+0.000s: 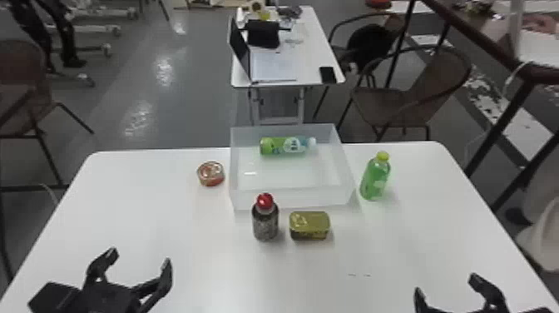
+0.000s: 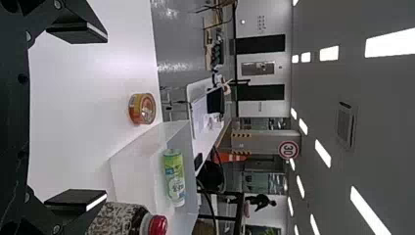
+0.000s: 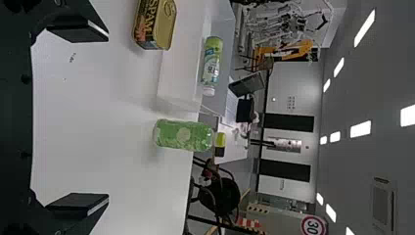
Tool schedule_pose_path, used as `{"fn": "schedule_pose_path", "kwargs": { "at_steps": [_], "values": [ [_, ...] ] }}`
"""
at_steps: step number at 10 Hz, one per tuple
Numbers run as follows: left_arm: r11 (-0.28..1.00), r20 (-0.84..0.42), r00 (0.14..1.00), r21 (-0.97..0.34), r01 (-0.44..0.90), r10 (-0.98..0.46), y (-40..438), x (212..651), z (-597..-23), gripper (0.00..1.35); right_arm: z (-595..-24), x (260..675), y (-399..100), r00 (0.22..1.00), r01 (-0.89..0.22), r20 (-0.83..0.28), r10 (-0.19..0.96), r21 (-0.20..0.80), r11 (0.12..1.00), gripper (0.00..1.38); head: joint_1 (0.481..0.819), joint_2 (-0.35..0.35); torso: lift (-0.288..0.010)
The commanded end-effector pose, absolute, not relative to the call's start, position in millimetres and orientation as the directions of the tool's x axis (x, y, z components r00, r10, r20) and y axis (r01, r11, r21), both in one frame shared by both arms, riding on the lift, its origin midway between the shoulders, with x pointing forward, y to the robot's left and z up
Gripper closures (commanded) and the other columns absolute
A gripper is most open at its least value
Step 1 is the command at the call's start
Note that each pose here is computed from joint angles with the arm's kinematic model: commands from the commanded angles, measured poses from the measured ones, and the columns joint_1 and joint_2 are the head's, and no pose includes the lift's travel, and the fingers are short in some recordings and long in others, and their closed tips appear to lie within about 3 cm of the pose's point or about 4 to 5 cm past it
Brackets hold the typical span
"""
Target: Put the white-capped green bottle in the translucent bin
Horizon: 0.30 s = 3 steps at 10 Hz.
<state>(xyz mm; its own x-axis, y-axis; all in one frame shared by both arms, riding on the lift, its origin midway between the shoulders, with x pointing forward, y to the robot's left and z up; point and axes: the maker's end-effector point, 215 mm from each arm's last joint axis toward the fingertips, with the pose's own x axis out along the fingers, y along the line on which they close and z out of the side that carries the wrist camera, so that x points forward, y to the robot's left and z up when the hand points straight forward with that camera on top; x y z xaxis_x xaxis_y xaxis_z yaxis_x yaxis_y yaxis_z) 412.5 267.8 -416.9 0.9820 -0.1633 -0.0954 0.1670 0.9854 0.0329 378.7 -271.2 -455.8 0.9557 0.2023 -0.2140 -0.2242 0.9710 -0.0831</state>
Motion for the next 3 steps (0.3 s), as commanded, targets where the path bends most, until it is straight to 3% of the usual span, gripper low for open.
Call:
{"fn": "schedule_pose_path", "kwargs": {
  "at_steps": [1, 3],
  "values": [
    [0.985, -0.1, 0.981, 0.03, 0.169, -0.165, 266.4, 412.0, -418.8, 0.17, -456.1, 378.5, -270.5, 0.956, -0.224, -0.214, 0.203, -0.081, 0.971, 0.14, 0.695, -0.005, -0.029],
    [0.984, -0.098, 0.981, 0.03, 0.174, -0.17, 265.8, 412.3, -418.0, 0.17, -456.1, 378.5, -270.5, 0.956, -0.224, -0.214, 0.203, -0.081, 0.971, 0.14, 0.695, -0.006, -0.029]
  ]
}}
